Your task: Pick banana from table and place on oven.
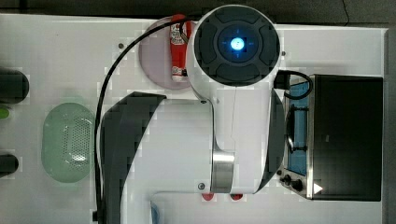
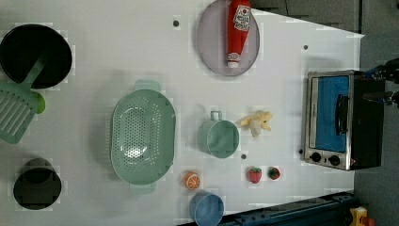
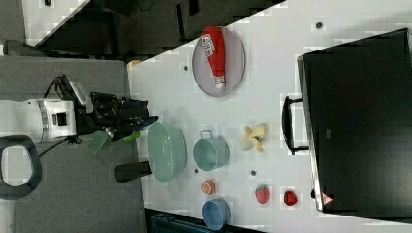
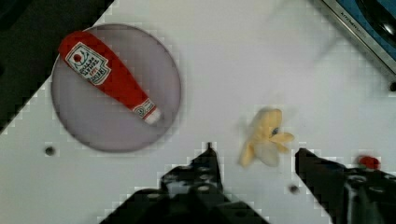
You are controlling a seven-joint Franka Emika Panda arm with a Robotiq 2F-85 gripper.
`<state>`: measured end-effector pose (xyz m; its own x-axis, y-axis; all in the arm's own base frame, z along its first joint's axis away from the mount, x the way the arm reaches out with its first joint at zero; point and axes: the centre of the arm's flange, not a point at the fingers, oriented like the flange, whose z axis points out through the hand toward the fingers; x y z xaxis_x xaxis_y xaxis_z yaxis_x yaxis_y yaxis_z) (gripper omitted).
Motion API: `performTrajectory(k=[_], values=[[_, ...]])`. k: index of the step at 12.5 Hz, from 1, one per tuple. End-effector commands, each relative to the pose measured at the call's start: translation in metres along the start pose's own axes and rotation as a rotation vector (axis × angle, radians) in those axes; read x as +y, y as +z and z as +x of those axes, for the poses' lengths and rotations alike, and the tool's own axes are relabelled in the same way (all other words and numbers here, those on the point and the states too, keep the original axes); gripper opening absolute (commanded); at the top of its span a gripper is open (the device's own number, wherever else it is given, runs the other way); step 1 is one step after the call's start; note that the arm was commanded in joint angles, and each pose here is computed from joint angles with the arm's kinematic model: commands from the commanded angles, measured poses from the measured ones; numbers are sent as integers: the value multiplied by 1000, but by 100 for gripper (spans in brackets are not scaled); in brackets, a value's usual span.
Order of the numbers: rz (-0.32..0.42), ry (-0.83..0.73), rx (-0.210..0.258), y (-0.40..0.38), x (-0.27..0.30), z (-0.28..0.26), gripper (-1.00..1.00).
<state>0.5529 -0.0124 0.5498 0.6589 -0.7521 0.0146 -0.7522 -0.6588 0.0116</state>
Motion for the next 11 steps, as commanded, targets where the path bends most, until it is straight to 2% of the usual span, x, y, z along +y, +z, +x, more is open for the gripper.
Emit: performTrajectory(k=[1,3,7,11], values=[[18,35,23,-66,119,-77,59],[18,35,22,-66,119,-77,100],[4,31,12,-34,105,-66,100],[-17,21,-3,55,76,-45,100]])
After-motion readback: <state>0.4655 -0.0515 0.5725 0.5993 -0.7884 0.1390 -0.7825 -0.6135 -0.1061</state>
